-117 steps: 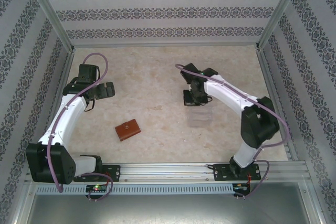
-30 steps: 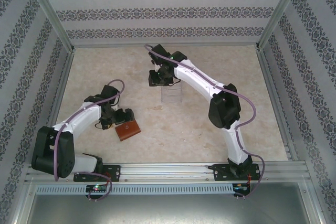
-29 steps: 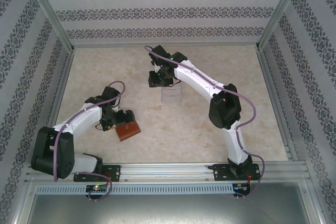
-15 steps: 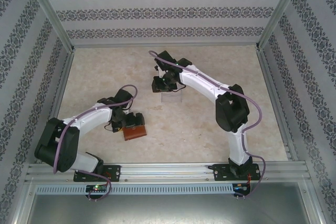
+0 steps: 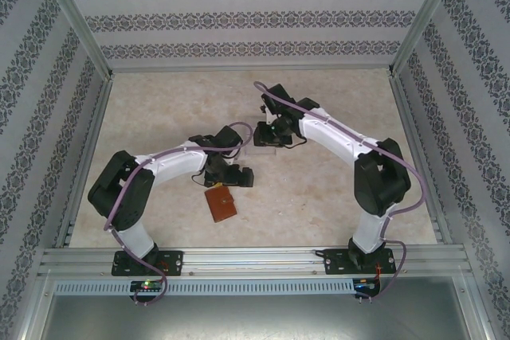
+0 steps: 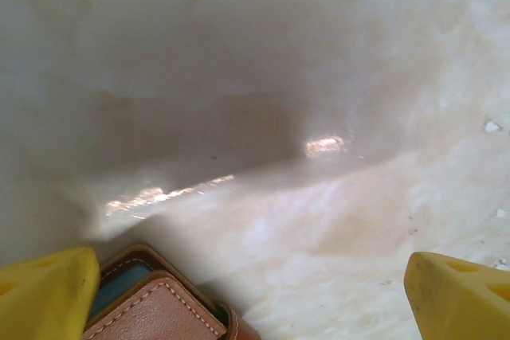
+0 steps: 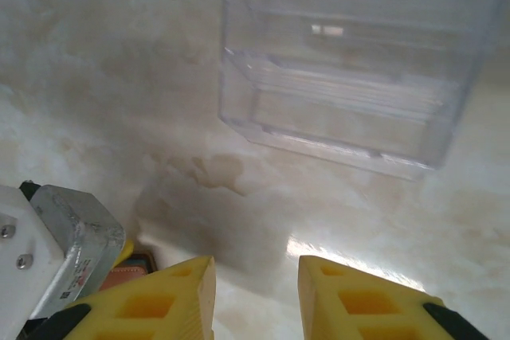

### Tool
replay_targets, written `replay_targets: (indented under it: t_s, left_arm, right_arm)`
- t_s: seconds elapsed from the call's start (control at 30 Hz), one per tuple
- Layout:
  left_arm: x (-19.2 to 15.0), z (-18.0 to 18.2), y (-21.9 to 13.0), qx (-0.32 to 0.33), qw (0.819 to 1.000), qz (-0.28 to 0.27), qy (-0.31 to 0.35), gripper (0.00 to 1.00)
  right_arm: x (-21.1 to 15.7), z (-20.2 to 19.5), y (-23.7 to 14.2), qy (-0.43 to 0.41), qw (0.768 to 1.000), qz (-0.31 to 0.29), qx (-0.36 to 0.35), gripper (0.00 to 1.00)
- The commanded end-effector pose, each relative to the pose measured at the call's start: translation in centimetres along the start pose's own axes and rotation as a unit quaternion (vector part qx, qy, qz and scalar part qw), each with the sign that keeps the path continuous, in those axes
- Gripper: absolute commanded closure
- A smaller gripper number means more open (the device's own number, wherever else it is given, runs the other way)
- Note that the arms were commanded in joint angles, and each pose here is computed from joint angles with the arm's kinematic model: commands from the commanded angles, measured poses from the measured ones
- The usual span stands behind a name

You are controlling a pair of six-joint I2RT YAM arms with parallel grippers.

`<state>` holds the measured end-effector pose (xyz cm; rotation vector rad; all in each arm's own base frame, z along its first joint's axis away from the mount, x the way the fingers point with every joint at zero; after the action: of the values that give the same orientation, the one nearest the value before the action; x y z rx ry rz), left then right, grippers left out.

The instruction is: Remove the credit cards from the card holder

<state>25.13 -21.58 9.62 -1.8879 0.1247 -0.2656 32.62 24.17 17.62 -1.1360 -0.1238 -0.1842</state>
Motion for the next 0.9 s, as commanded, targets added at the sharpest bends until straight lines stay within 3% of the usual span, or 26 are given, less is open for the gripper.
replay_targets:
  t_s: [0.0, 0.2, 0.4, 0.6, 0.7, 0.87]
  left_arm:
    - [0.5, -0.6, -0.9, 0.001, 1.000, -0.020, 0.006, 0.02]
    - [0.4, 1.3, -4.2, 0.041, 0.996, -0.078, -0.030, 0.03]
    - [-1.7, 4.5, -5.3, 0.040, 0.992, -0.076, -0.096, 0.07]
    - [-4.6, 6.3, -4.5, 0.044, 0.988, -0.046, -0.141, 0.24]
    - [-5.3, 6.4, -3.8, 0.019, 0.987, -0.045, -0.155, 0.33]
    - [-5.9, 6.9, -3.0, -0.015, 0.982, -0.052, -0.182, 0.50]
  right_arm:
    - [-0.6, -0.8, -1.2, 0.013, 1.000, -0.014, -0.004, 0.65]
    - [-2.9, -0.6, -1.0, 0.010, 1.000, 0.011, 0.016, 0.66]
    - [-5.8, 1.9, -0.3, -0.120, 0.988, 0.049, 0.087, 0.65]
    - [-8.0, 3.5, 0.0, -0.318, 0.937, 0.055, 0.135, 0.69]
    - [-8.5, 4.1, 0.6, -0.371, 0.910, 0.067, 0.173, 0.65]
    - [-10.3, 5.5, 1.4, -0.483, 0.845, 0.088, 0.210, 0.64]
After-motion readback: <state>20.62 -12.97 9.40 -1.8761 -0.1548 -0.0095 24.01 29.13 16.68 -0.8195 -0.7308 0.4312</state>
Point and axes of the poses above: each hand's point on the last joint's axis, 136 mm out from that joint toward the fingers, its own y axis out along the fingers, its own z axis along the line the jaws close on, x = y × z, the point moved 6 cm from there along -y, back along the fingers, and after that the axes turned 8 degrees about y, right-handed, at the moved point
